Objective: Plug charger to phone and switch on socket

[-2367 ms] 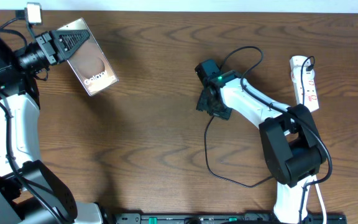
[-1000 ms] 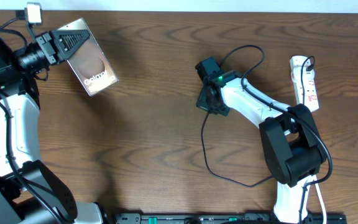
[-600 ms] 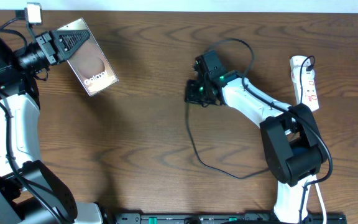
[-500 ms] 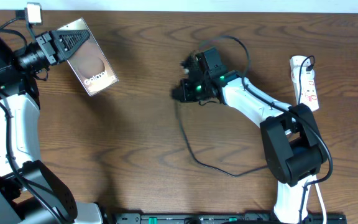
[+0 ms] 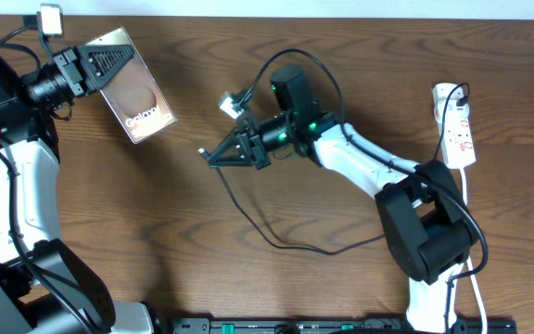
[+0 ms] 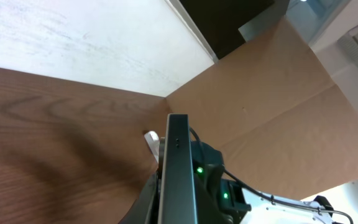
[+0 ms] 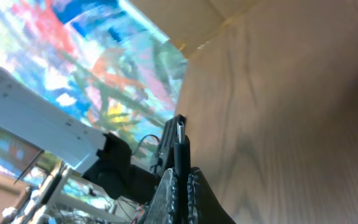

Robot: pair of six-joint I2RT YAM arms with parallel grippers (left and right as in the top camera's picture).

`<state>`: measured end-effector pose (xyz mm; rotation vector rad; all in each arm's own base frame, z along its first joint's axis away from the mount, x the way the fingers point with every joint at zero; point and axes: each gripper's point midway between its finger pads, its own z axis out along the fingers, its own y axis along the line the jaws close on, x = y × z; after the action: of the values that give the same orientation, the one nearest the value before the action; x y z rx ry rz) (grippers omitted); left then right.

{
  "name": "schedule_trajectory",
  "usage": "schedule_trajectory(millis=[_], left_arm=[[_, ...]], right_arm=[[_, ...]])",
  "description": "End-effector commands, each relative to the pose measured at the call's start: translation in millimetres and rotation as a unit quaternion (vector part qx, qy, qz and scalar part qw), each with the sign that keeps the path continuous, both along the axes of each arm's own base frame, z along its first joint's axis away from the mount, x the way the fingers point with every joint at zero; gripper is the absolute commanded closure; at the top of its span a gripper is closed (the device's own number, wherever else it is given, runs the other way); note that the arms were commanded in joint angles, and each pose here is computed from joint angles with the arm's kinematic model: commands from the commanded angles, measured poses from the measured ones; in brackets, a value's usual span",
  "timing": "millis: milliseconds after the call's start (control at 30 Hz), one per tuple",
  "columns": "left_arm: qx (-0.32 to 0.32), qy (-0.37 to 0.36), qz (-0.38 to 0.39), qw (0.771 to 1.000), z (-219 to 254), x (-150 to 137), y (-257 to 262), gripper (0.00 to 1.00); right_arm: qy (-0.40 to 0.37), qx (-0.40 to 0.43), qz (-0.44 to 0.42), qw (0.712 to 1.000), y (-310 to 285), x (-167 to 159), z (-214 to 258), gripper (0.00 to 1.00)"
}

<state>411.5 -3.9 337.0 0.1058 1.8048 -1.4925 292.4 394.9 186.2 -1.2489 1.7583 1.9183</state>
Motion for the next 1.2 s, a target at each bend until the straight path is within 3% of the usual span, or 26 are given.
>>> schedule_trajectory(millis=[0,533,1167], left_arm=[[-0.003,0.002,-0.012,1.0,2,-4,-2,0.93],[-0.007,0.014,0.014,1.0,1,4,3,0.92],[-0.007,0.016,0.017,1.0,1,9,-8,0.93]], right_arm=[[0.024,0.012,0.036,0.999,6,-17,15,0.99],[0.122,-0.008,-0.083,0.989,35,19,48,0.99],[0.093,0.016,-0.048,0.994,43,1,59,0.99]])
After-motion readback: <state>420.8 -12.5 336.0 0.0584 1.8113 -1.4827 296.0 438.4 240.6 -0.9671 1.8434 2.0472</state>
